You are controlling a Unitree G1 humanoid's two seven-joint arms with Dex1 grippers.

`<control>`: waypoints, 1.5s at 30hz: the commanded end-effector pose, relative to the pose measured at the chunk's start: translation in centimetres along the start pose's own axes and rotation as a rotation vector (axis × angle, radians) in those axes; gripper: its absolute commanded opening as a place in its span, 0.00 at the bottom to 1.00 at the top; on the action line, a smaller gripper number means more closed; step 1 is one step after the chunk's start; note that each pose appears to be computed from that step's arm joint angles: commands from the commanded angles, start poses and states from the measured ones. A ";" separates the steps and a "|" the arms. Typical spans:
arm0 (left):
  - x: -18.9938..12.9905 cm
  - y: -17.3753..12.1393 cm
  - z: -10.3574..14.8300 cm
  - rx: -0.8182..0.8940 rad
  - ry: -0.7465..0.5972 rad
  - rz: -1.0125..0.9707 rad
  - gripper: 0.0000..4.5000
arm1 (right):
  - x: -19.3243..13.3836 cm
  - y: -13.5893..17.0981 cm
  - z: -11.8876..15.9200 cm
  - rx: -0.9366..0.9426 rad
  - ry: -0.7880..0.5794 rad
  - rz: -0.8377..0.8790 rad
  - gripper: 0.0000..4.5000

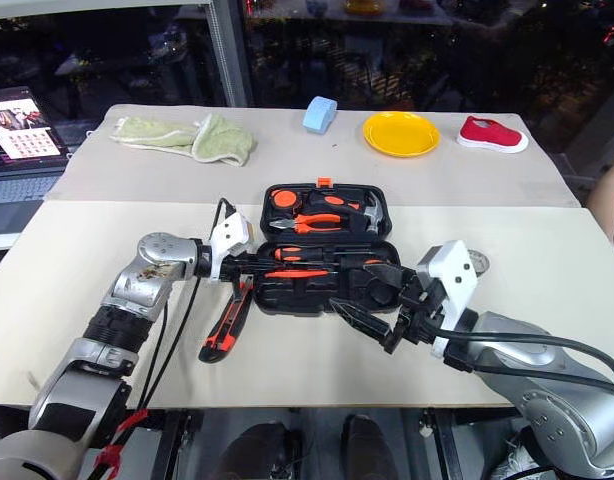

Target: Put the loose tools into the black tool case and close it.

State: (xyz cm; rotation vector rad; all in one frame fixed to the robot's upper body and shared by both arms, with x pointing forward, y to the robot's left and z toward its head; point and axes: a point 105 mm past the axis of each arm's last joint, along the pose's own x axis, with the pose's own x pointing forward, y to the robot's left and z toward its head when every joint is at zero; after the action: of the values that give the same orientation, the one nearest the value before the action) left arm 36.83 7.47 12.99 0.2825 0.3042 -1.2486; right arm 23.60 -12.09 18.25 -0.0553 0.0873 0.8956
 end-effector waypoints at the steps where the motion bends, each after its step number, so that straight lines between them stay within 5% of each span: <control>1: 0.0 0.1 0.0 0.070 0.024 0.007 0.01 | -0.2 0.3 0.8 -0.034 -0.029 0.001 1.00; 23: 0.0 -0.5 -3.5 0.217 0.167 -0.006 0.01 | -0.2 0.2 0.9 -0.029 -0.036 -0.007 1.00; 34: -2.5 0.2 -0.2 0.147 0.028 0.034 0.01 | -0.2 0.0 0.9 -0.046 -0.017 0.004 1.00; 37: -4.5 -0.1 0.4 0.105 0.009 0.047 0.14 | -0.4 -0.3 0.9 -0.083 0.008 0.014 1.00; 45: -13.6 -1.0 0.5 0.001 0.024 0.235 0.82 | -0.8 -2.1 1.7 -0.144 0.031 0.054 1.00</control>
State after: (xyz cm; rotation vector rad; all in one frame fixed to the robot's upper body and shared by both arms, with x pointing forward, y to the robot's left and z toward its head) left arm 32.78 18.21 16.75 0.3313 0.3234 -1.0313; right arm 24.87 -13.75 18.88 -0.1711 0.1082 0.9382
